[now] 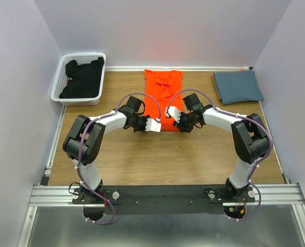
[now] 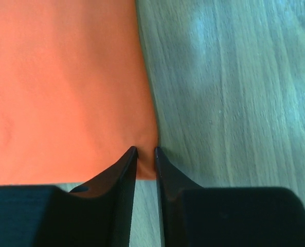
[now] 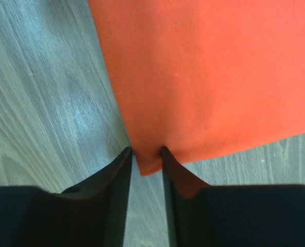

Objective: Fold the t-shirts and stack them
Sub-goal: Fold the tshirt

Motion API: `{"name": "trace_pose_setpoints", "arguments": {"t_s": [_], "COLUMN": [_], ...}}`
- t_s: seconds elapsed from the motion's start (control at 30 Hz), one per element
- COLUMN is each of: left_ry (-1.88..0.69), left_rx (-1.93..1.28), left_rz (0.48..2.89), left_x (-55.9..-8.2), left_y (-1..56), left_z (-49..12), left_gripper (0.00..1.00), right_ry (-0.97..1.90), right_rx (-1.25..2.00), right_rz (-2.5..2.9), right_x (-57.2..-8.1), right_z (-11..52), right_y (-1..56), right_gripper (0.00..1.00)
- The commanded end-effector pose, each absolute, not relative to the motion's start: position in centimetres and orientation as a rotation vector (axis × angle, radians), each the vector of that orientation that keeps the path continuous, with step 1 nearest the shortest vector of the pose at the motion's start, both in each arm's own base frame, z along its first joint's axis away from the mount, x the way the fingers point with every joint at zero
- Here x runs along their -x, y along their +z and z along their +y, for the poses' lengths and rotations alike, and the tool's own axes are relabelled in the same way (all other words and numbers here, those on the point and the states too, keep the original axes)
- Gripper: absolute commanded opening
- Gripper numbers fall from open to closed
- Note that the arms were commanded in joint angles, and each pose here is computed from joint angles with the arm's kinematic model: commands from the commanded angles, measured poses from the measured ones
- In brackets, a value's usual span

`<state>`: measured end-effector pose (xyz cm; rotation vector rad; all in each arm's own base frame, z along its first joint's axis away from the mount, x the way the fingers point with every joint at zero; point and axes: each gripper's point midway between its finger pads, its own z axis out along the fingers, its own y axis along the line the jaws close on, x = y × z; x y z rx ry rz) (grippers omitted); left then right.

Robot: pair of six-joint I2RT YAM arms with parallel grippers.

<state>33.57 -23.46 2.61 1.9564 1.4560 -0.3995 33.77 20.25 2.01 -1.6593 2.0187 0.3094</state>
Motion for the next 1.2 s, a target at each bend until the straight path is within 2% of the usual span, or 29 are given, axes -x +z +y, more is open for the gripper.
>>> {"name": "trace_pose_setpoints", "arguments": {"t_s": [0.0, 0.03, 0.1, 0.17, 0.3, 0.67, 0.87, 1.07, 1.17], "left_ry": [-0.414, -0.414, -0.398, -0.392, -0.411, -0.404, -0.410, -0.432, -0.443], "left_rx": [-2.011, -2.002, -1.970, -1.967, -1.980, -1.817, -1.793, -1.797, -1.855], "left_rz": [1.534, 1.539, 1.533, 1.520, 1.544, 1.492, 1.476, 1.440, 1.418], "left_x": [-32.8, -32.9, -33.3, -33.3, -33.0, -35.1, -34.2, -30.5, -27.4], "left_y": [0.6, 0.7, 1.1, 1.5, 1.7, 10.8, 14.8, 17.3, 17.4], "left_z": [-22.6, -22.6, -22.9, -22.9, -22.8, -24.2, -24.1, -23.5, -23.4], "left_gripper": [0.22, 0.22, 0.09, 0.03, 0.00, 0.00, 0.00, 0.00, 0.00], "right_ry": [0.303, 0.305, 0.297, 0.287, 0.259, 0.219, 0.207, 0.267, 0.364], "right_rx": [1.755, 1.757, 1.760, 1.754, 1.740, 1.550, 1.526, 1.520, 1.540], "right_rz": [2.108, 2.112, 2.120, 2.120, 2.108, 2.013, 2.011, 2.010, 2.013], "right_x": [-31.6, -31.6, -31.6, -31.8, -32.4, -36.2, -35.9, -33.0, -29.5], "right_z": [18.7, 18.7, 18.5, 18.5, 18.6, 20.6, 20.3, 19.8, 19.7], "right_y": [-1.8, -2.0, -2.2, -2.0, -1.1, 9.2, 12.7, 16.0, 17.0], "right_gripper": [0.32, 0.30, 0.25, 0.18, 0.01, 0.01, 0.01, 0.01, 0.00]}}
